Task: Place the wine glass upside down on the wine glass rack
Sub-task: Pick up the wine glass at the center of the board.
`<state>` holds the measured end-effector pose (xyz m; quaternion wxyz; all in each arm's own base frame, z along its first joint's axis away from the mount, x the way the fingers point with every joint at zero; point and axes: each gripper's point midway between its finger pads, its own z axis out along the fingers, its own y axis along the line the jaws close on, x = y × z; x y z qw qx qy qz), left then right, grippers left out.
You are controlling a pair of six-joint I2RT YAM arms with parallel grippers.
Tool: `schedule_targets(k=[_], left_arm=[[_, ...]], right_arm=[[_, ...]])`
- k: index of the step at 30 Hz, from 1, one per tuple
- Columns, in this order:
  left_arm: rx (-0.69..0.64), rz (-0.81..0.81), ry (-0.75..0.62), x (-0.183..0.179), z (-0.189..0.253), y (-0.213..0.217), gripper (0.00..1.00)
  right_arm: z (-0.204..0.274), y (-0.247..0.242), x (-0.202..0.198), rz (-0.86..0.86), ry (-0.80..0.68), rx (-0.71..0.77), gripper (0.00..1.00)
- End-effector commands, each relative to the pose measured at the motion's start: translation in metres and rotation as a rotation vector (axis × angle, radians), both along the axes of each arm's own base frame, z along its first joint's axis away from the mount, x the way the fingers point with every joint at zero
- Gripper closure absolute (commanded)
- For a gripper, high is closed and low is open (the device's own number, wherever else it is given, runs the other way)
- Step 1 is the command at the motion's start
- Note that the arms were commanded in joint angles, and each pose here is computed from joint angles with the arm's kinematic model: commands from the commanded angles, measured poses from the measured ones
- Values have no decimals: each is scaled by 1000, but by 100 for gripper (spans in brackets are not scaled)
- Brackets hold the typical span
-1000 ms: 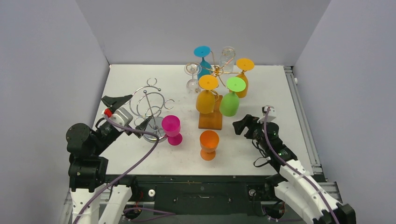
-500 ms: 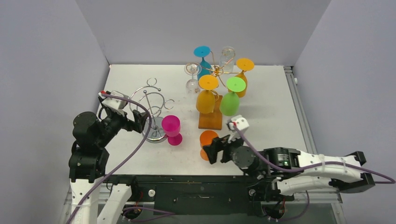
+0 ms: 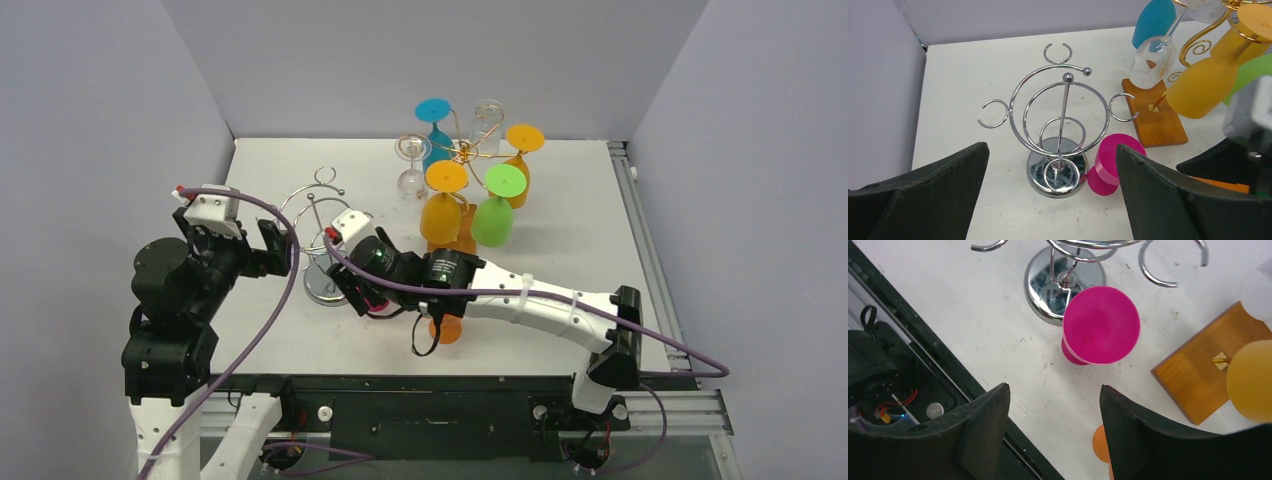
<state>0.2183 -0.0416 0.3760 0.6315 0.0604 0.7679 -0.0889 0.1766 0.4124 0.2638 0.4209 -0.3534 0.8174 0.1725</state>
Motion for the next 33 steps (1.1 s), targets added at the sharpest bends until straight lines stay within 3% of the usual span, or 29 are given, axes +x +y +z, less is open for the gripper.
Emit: schedule_targets(k=[1,22,33], left_arm=[[-20,67,-2,-4,11,10,4],[-82,162,59,2,16,20,4],[-72,217,54,9,21,29,4]], right_arm=[[3,17,-6,159,33,-22,39],[-55,41,51,168,-21,-129,48],[-93,44,53,186,31,-154,58]])
